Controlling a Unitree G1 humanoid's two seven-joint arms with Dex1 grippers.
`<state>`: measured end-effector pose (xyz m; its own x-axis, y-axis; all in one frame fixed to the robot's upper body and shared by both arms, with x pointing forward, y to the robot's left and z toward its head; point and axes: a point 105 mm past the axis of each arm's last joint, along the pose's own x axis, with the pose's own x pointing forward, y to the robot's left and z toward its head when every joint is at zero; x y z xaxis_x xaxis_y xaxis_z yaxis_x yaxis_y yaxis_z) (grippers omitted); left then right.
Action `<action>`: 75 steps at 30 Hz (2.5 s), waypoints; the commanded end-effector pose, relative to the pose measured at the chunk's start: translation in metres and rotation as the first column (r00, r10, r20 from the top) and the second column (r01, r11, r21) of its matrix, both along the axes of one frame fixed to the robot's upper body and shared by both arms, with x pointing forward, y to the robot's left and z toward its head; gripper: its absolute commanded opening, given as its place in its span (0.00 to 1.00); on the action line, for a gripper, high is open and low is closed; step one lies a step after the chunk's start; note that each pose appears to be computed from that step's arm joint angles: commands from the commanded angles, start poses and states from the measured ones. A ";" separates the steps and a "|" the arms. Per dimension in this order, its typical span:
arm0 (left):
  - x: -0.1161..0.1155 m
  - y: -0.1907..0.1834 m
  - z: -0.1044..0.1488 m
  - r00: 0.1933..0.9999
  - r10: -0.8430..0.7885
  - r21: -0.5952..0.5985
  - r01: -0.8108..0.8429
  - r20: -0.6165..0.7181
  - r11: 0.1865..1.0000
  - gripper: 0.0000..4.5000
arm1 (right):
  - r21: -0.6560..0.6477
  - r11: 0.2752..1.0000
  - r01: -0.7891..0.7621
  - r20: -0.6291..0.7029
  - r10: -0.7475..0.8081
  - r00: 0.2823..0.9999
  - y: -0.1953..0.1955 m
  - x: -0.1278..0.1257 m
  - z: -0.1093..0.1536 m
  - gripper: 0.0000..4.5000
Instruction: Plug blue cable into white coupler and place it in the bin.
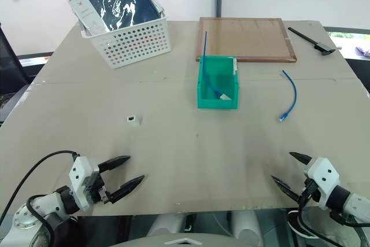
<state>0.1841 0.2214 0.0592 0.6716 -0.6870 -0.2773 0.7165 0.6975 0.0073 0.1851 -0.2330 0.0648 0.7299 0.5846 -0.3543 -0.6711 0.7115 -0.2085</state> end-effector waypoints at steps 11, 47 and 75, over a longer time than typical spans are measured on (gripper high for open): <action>0.013 -0.063 0.046 0.929 -0.325 -0.023 0.334 0.178 0.942 0.99 | -0.373 0.905 -0.203 0.053 0.239 0.970 -0.003 0.057 0.062 1.00; 0.007 -0.089 0.044 0.906 -0.374 -0.033 0.387 0.198 0.921 1.00 | -0.679 0.345 -0.648 -0.413 0.551 0.725 0.015 0.187 0.059 0.02; 0.053 -0.082 0.034 0.940 -0.321 0.165 0.301 0.112 0.939 1.00 | -0.262 0.659 -0.705 -0.089 0.711 0.697 0.200 0.120 0.072 0.93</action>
<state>0.2323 0.1437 0.0903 0.4774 -0.8251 -0.3022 0.8784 0.4403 0.1857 0.3231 -0.0208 0.1082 0.1521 0.7138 -0.6837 -0.9425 -0.1035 -0.3177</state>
